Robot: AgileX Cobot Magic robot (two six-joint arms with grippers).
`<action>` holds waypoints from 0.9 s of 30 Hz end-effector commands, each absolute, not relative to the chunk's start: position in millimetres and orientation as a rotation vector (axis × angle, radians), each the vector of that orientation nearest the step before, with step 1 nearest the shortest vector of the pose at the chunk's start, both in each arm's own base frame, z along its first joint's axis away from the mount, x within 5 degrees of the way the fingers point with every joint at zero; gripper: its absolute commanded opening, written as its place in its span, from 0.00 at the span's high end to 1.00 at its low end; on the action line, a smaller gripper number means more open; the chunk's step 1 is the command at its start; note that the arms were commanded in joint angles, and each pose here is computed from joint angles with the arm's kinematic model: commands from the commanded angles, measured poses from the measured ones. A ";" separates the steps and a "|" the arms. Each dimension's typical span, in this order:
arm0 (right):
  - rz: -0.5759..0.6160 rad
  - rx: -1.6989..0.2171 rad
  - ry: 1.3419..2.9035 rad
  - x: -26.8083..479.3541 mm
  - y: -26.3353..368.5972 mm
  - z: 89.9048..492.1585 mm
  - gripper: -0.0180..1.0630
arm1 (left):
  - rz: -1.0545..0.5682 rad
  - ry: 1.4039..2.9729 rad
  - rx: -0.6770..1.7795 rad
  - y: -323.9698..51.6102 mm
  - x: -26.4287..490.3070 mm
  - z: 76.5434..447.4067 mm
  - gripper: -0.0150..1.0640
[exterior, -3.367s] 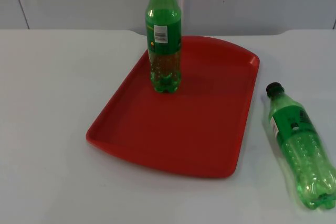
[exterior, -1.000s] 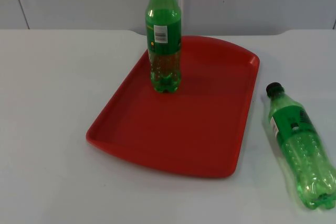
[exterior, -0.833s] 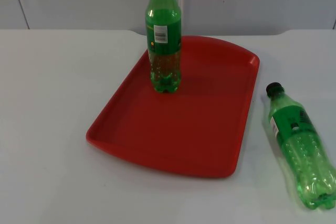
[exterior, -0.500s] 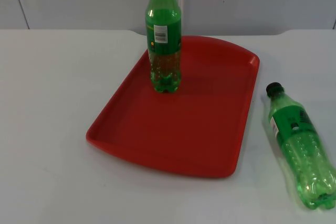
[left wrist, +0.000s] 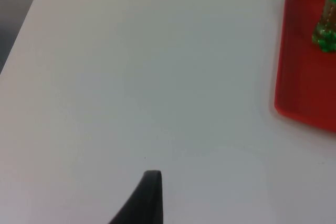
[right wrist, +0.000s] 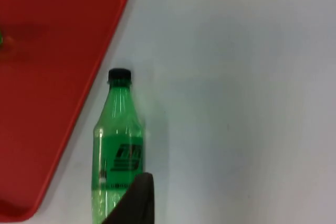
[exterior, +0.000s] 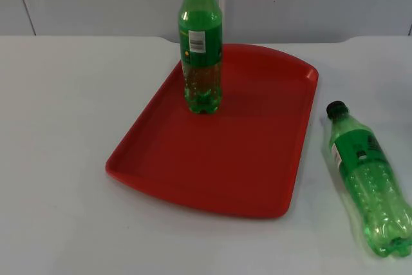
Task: Place the bottle upright on the tray.
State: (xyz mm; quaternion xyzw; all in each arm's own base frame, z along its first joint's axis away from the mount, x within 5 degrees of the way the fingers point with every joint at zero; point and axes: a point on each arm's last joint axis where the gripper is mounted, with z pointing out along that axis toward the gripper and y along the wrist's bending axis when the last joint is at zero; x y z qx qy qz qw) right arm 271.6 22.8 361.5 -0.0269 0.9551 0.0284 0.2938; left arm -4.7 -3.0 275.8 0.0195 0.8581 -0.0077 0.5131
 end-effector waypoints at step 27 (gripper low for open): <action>0.149 -0.241 2.935 371.5 110.9 245.2 0.01 | -0.021 2.063 0.051 -2.9 -4.9 274.6 0.03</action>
